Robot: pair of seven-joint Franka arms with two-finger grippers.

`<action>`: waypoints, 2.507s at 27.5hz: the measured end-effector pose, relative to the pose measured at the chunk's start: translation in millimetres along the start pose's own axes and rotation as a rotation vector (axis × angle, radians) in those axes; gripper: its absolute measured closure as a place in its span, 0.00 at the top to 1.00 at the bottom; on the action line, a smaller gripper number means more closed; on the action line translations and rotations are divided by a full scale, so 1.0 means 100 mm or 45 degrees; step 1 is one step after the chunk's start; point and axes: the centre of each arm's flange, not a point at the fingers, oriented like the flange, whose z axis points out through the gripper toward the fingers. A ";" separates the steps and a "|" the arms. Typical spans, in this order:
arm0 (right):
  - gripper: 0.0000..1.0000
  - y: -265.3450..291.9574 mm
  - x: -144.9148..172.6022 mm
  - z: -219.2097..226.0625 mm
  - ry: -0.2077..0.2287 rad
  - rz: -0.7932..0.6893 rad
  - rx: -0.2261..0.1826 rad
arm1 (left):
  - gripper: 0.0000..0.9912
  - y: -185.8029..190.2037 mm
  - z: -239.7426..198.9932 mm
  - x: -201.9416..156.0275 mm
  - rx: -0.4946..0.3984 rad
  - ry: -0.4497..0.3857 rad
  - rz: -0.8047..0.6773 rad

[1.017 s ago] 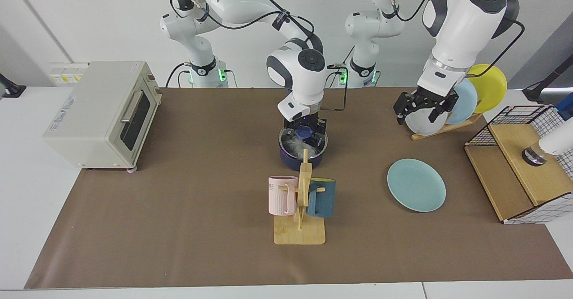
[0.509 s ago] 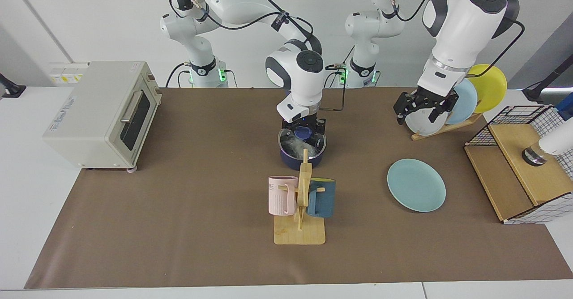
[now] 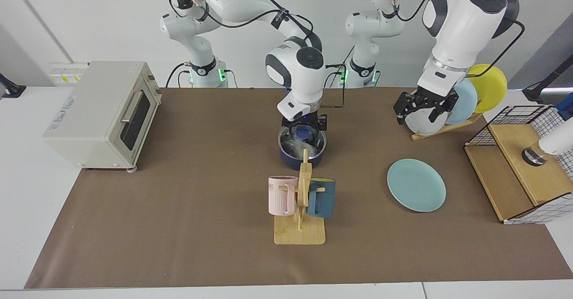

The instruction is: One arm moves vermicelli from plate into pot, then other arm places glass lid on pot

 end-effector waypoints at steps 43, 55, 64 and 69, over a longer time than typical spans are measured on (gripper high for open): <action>1.00 3.45 1.77 -1.07 0.133 -0.323 -0.094 | 1.00 0.01 0.00 -0.02 0.002 -0.014 0.002; 1.00 3.43 1.75 -1.30 0.188 -0.327 -0.088 | 1.00 0.01 -0.01 -0.02 0.002 -0.013 0.003; 1.00 3.86 1.63 -1.89 0.271 -0.239 -0.087 | 1.00 0.01 -0.01 -0.02 0.002 -0.013 0.003; 1.00 4.04 1.41 -2.13 0.250 -0.209 -0.081 | 1.00 0.01 -0.01 -0.02 0.002 -0.013 0.003</action>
